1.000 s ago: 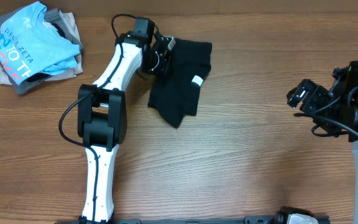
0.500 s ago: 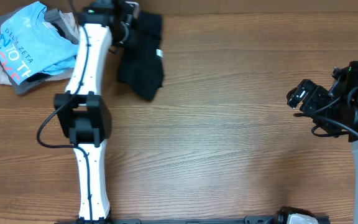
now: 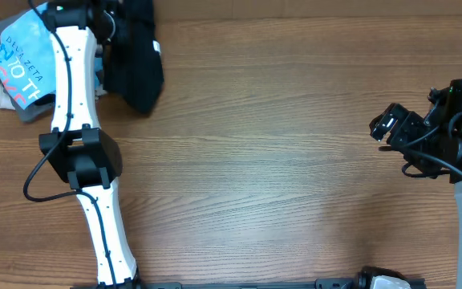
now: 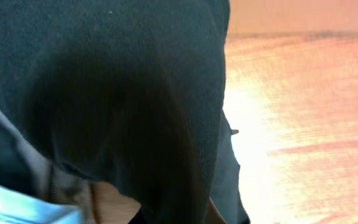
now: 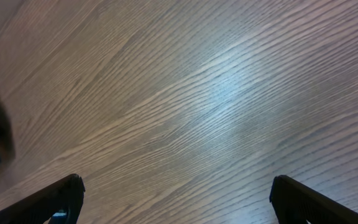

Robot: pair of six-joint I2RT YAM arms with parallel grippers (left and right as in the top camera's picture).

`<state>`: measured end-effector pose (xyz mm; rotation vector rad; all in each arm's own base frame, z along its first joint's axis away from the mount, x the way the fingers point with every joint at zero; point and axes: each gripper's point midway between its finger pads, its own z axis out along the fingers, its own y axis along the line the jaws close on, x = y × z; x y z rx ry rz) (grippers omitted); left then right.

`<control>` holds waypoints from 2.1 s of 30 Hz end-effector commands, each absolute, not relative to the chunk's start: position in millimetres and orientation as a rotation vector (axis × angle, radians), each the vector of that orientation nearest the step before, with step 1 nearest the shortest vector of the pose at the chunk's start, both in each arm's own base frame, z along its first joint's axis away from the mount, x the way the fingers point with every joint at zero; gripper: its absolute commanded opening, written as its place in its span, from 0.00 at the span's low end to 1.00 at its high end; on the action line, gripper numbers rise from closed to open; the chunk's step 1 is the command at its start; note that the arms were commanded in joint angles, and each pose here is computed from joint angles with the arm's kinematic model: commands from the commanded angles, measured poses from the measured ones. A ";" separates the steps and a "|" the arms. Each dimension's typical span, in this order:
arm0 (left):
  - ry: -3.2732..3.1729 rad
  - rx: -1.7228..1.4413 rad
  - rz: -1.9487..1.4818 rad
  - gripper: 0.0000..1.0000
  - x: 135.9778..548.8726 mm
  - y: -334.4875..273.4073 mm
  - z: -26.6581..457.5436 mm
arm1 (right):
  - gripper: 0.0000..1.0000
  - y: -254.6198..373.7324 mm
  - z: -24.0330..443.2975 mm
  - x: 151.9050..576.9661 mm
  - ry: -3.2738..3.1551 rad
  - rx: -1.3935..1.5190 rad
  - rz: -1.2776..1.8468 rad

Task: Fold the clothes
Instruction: 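Carry the black bundle with the left gripper onto the upper-left clothes pile, then press the black bundle down onto the pile with the left gripper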

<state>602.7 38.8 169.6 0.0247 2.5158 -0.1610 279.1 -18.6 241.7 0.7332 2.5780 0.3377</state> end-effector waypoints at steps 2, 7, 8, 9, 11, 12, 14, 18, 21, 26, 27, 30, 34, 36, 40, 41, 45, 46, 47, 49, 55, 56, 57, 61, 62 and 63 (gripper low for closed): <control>2.410 -0.056 -0.125 0.04 608.1 86.0 204.3 | 1.00 -19.2 249.2 281.2 2.560 0.722 0.342; 2.365 -0.140 -0.095 0.04 603.6 126.8 219.5 | 1.00 -19.0 249.0 280.8 2.561 0.723 0.343; 2.354 -0.155 -0.092 0.04 602.6 134.6 222.8 | 1.00 -19.0 249.0 280.7 2.562 0.724 0.343; 2.343 -0.162 -0.096 0.04 601.9 140.6 225.5 | 1.00 -19.0 248.9 280.6 2.562 0.724 0.343; 2.323 -0.191 -0.100 0.04 599.7 154.9 230.2 | 1.00 -19.0 248.9 280.6 2.562 0.724 0.343; 2.314 -0.203 -0.106 0.04 598.5 161.6 231.8 | 1.00 -19.0 248.9 280.6 2.562 0.724 0.343; 2.289 -0.220 -0.154 0.04 595.8 173.8 236.1 | 1.00 -19.0 249.0 280.7 2.562 0.724 0.343; 2.261 -0.260 -0.198 0.04 590.8 191.3 240.1 | 1.00 -19.0 249.0 280.7 2.561 0.724 0.343; 2.256 -0.289 -0.177 0.04 586.2 206.8 240.1 | 1.00 -18.8 248.5 279.9 2.565 0.726 0.343; 2.254 -0.341 -0.150 0.06 576.3 232.9 237.3 | 1.00 -18.3 247.5 277.8 2.574 0.729 0.344; 2.257 -0.353 -0.141 0.07 574.5 237.4 235.6 | 1.00 -18.2 247.0 276.9 2.578 0.731 0.343; 2.283 -0.412 -0.079 0.08 566.7 256.2 224.5 | 1.00 -17.7 245.7 274.3 2.589 0.737 0.343; 2.325 -0.482 -0.004 0.12 557.6 276.8 203.6 | 1.00 -16.5 245.3 273.3 2.594 0.738 0.350; 2.342 -0.511 0.023 0.15 554.1 285.6 192.1 | 1.00 -13.2 246.0 273.6 2.595 0.731 0.377; 2.378 -0.561 0.042 0.50 546.9 298.1 167.1 | 1.00 -10.5 246.5 273.7 2.596 0.726 0.399; 2.389 -0.579 0.050 0.63 543.5 303.5 158.6 | 1.00 -10.4 246.4 273.4 2.597 0.727 0.399; 2.387 -0.664 0.052 0.72 537.4 311.1 151.3 | 1.00 -10.4 246.4 273.4 2.597 0.727 0.399; 2.377 -0.689 0.046 0.74 536.6 312.8 152.5 | 1.00 -10.4 246.4 273.5 2.597 0.727 0.399; 2.359 -0.721 0.037 0.73 535.8 313.9 157.1 | 1.00 -10.4 246.4 273.5 2.597 0.727 0.399; 2.342 -0.730 0.038 0.69 534.4 313.7 167.3 | 1.00 -10.4 246.4 273.4 2.597 0.726 0.399; 2.229 -0.853 0.177 0.58 516.1 328.3 220.8 | 1.00 -10.5 246.5 273.6 2.597 0.725 0.398; 2.214 -0.848 0.183 0.59 514.4 327.6 230.0 | 1.00 -10.5 246.5 273.6 2.597 0.723 0.398; 2.184 -0.846 0.184 0.62 512.8 326.4 245.1 | 1.00 -10.5 246.5 273.6 2.598 0.715 0.396; 2.119 -0.882 0.142 0.64 510.8 320.0 268.8 | 1.00 -10.5 246.4 273.6 2.599 0.715 0.396; 2.103 -0.899 0.115 0.64 512.3 317.4 271.4 | 1.00 -10.5 246.4 273.6 2.599 0.715 0.396; 2.093 -0.899 0.085 0.64 516.0 313.6 272.9 | 1.00 -10.5 246.4 273.6 2.599 0.715 0.396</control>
